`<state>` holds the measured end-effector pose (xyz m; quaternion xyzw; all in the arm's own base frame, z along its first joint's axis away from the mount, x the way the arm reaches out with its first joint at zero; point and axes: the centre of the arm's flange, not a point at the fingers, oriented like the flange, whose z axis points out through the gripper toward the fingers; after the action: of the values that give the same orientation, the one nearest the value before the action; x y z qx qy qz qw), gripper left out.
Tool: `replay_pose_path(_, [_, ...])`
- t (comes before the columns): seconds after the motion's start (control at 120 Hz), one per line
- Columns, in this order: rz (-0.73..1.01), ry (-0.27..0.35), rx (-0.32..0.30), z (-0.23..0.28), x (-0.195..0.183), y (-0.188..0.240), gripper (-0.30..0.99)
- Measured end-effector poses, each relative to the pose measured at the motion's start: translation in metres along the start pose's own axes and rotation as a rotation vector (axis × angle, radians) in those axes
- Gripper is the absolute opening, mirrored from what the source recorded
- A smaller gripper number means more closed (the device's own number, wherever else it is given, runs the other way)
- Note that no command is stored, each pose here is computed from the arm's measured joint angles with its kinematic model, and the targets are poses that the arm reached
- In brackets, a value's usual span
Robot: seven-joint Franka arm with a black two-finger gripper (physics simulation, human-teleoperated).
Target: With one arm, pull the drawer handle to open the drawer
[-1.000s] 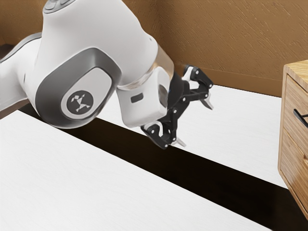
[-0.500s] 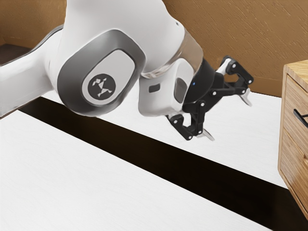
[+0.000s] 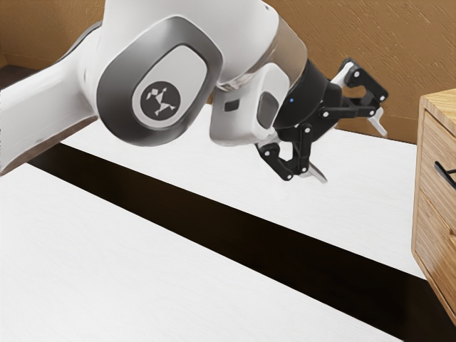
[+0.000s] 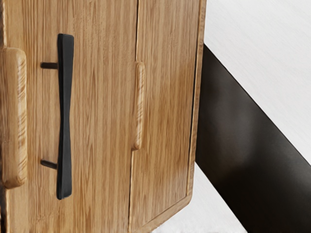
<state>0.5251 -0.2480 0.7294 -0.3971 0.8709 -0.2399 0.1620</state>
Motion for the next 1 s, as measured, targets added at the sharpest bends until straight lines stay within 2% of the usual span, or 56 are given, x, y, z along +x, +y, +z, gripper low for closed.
replay_pose_path(0.35, [0.083,0.013,0.001,0.006,0.019,-0.009,0.67])
replay_pose_path(0.633, [0.14,0.086,-0.018,0.034,0.045,-0.016,0.67])
replay_pose_path(0.858, [0.094,0.064,0.013,0.048,0.003,-0.015,0.67])
replay_pose_path(1.0, [0.096,0.069,0.033,0.056,0.001,-0.017,0.62])
